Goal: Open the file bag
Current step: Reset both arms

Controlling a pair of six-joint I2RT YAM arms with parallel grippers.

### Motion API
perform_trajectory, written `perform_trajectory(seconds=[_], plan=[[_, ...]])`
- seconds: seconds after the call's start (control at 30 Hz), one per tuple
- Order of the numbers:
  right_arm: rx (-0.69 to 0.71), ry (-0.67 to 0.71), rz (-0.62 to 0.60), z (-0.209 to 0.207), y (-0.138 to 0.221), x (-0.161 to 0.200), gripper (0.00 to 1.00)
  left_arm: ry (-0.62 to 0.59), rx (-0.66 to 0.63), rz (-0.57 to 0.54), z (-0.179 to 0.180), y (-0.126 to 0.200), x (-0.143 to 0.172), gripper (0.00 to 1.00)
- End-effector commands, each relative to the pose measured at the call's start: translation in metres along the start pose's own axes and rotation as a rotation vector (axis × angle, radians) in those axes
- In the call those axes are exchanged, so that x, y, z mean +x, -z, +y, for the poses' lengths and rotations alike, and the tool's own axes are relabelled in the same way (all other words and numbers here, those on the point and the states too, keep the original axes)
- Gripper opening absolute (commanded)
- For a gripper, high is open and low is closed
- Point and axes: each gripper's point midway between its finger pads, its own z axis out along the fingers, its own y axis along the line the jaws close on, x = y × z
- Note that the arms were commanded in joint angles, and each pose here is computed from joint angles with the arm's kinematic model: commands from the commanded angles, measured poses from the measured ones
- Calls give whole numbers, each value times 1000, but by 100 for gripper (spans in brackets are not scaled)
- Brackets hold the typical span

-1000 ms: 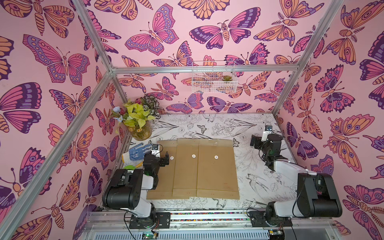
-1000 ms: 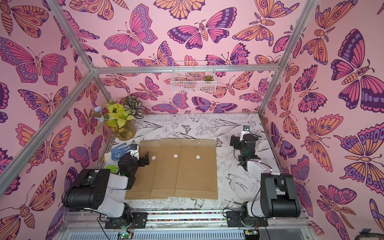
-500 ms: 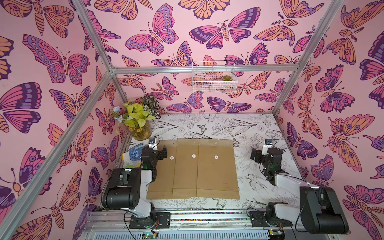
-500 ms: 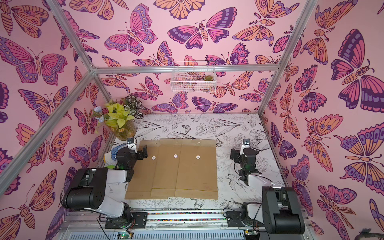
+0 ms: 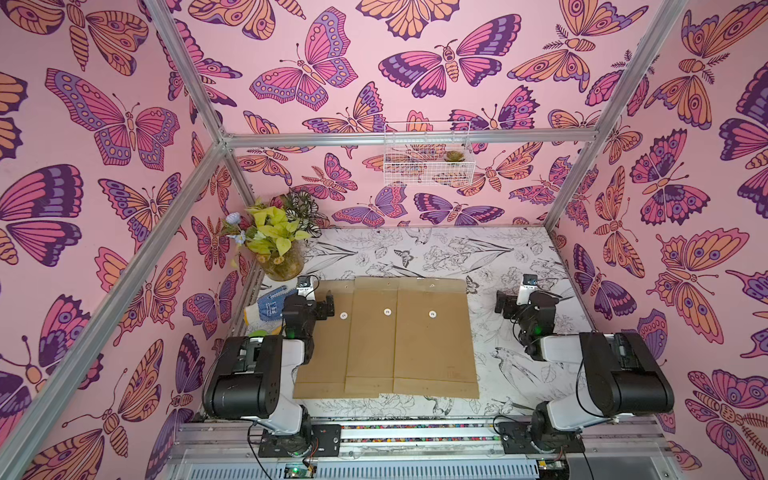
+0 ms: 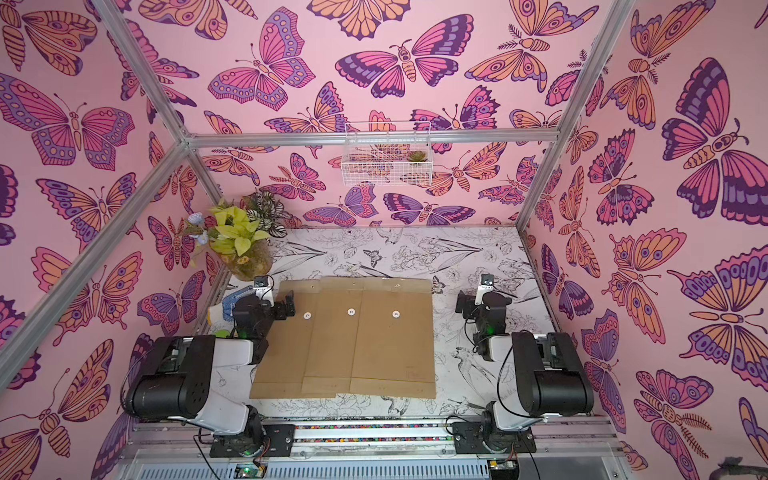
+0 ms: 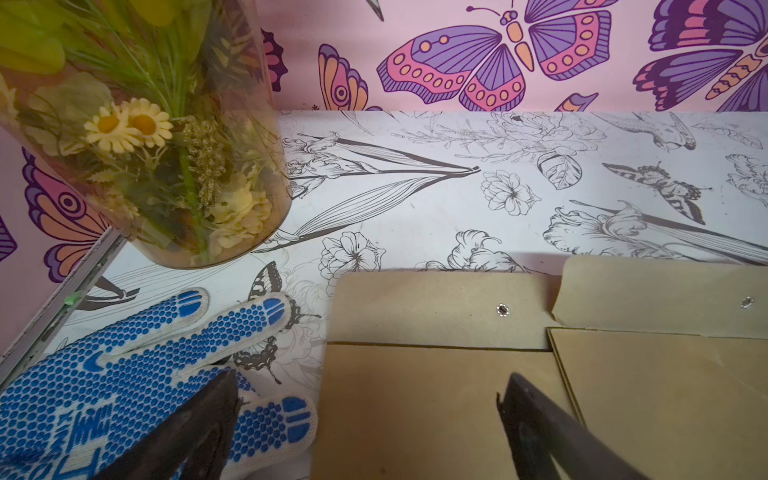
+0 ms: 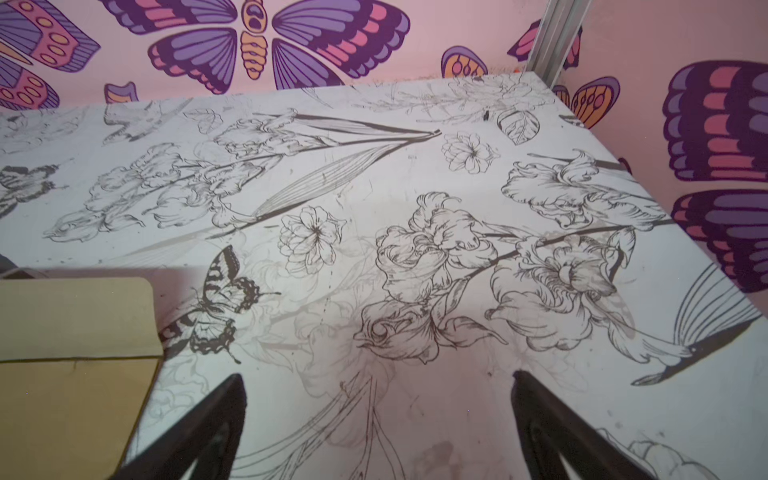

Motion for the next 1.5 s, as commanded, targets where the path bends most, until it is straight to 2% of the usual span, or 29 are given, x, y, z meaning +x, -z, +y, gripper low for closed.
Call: perform_trajectory(seconds=[0.0, 0.4, 0.5, 0.57, 0.63, 0.7, 0.73, 0.8, 0.9, 0.93, 1.47], plan=[[-10, -3, -13, 1, -1, -12, 100, 11, 1, 11, 0, 0, 3, 100], [-19, 1, -21, 3, -1, -13, 100, 8, 14, 4, -2, 1, 2, 100], [-20, 1, -21, 3, -1, -13, 100, -47, 138, -82, -24, 28, 8, 100], [-19, 1, -20, 3, -1, -12, 100, -42, 115, -141, -20, 36, 7, 100], [-20, 2, -21, 3, -1, -13, 100, -20, 59, -107, -10, 24, 7, 100], [-19, 1, -21, 3, -1, -13, 100, 14, -1, 29, 1, 4, 5, 100], [-19, 1, -21, 3, -1, -12, 100, 15, -7, 34, 2, -1, 3, 100], [-19, 1, -20, 3, -1, -12, 100, -3, 21, -45, -4, 8, 1, 100], [-19, 0, -20, 3, -1, -12, 100, -21, 56, 4, -11, 10, 12, 100], [-19, 1, -22, 2, -1, -13, 100, -27, 76, 0, -15, 4, 3, 100], [-19, 1, -21, 3, -1, -13, 100, -14, 49, 1, -9, 2, 2, 100]])
